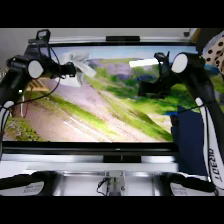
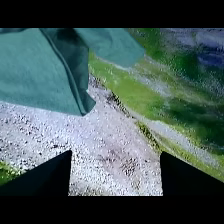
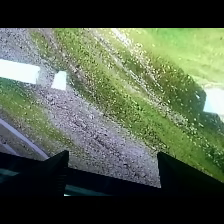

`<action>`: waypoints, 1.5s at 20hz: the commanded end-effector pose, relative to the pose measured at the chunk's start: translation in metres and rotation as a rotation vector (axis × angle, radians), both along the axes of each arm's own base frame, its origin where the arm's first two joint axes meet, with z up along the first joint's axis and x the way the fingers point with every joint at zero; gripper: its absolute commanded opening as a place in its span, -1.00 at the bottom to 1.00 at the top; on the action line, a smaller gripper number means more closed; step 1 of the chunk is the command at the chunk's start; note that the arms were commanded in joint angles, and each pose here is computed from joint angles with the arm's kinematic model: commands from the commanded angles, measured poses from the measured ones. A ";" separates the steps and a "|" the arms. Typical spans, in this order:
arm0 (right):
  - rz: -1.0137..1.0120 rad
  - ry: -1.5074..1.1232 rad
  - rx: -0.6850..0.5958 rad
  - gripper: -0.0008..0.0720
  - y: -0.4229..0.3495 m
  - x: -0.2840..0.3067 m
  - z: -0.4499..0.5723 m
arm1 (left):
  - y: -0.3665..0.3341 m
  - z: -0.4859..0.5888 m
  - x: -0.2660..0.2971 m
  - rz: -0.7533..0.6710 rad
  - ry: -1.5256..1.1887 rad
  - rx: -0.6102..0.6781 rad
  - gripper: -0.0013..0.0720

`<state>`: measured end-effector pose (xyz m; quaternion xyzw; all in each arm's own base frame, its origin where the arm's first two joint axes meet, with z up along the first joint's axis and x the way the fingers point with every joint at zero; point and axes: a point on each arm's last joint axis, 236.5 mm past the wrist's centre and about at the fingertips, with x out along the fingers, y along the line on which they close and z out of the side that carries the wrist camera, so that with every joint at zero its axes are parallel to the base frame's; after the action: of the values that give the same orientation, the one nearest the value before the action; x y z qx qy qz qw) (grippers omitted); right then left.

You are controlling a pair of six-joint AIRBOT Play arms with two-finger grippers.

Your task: Fold the shirts.

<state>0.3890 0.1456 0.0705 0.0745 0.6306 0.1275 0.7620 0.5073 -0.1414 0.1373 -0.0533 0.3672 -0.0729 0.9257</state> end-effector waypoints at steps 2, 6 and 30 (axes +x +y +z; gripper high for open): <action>0.028 -0.011 0.009 0.87 0.004 0.001 0.000 | 0.017 -0.002 0.060 0.048 -0.086 -0.031 0.70; 0.030 -0.014 0.035 0.87 0.010 0.001 0.002 | 0.057 -0.115 0.109 0.117 0.247 -0.071 0.97; 0.073 0.011 0.104 0.86 0.026 -0.008 0.007 | 0.056 -0.191 0.163 0.238 0.130 -0.334 -0.85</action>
<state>0.3829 0.1703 0.0779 0.0903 0.6270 0.1850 0.7513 0.6743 -0.0876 -0.0608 -0.2825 0.3931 -0.0097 0.8750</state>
